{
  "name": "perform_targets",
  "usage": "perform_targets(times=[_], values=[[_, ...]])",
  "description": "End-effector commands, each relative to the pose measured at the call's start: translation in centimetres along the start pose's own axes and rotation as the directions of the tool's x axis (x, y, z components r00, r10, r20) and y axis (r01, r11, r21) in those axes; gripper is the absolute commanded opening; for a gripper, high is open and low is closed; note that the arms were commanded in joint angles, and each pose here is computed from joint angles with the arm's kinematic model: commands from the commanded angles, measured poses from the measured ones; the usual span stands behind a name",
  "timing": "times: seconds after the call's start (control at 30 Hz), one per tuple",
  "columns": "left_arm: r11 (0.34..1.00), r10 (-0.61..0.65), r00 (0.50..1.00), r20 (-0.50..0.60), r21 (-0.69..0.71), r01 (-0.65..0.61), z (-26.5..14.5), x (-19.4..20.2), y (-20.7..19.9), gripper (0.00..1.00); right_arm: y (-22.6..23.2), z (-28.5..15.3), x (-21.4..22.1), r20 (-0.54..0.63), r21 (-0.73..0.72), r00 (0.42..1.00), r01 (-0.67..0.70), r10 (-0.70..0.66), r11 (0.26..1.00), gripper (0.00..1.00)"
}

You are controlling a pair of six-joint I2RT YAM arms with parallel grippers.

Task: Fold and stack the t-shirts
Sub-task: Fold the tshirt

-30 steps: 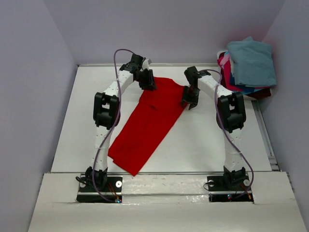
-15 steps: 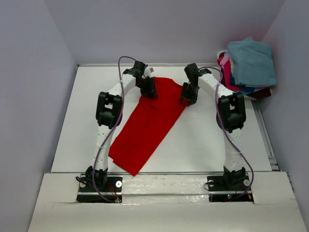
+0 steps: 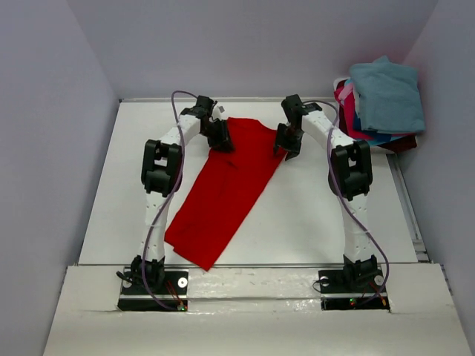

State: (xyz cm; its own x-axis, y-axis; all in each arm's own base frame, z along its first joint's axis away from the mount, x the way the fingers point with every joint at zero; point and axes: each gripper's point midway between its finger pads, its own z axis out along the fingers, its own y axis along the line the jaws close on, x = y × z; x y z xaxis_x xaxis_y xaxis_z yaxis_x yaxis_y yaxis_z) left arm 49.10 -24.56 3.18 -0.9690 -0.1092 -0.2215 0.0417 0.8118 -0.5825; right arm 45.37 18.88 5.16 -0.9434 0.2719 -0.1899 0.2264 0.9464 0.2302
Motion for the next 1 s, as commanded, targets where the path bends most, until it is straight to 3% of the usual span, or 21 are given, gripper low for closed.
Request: perform_targets(times=[0.0, 0.23, 0.43, 0.73, 0.97], values=[[0.981, -0.108, 0.994, 0.03, -0.158, 0.111, -1.9, -0.4, 5.9, 0.41, 1.3, -1.0, -0.3, 0.009, -0.048, 1.0, 0.026, -0.025, 0.999, 0.56], [0.96, -0.181, 0.979, 0.096, -0.197, 0.197, -3.8, -1.6, 8.7, 0.41, 1.3, -1.1, 0.0, 0.004, -0.06, 0.999, 0.043, -0.043, 0.997, 0.59], [0.941, -0.231, 0.962, 0.142, -0.218, 0.258, -4.9, -2.5, 10.8, 0.41, 4.4, -2.1, 2.0, -0.044, -0.182, 0.991, 0.118, -0.128, 0.976, 0.59], [0.935, -0.242, 0.96, 0.141, -0.23, 0.27, -4.9, -2.7, 11.5, 0.41, 10.8, -5.0, 12.2, -0.137, -0.353, 0.924, 0.291, -0.356, 0.89, 0.59], [0.935, -0.24, 0.961, 0.137, -0.234, 0.267, -4.8, -2.7, 11.6, 0.41, 13.0, -7.5, 18.5, -0.168, -0.424, 0.886, 0.331, -0.432, 0.843, 0.6]])
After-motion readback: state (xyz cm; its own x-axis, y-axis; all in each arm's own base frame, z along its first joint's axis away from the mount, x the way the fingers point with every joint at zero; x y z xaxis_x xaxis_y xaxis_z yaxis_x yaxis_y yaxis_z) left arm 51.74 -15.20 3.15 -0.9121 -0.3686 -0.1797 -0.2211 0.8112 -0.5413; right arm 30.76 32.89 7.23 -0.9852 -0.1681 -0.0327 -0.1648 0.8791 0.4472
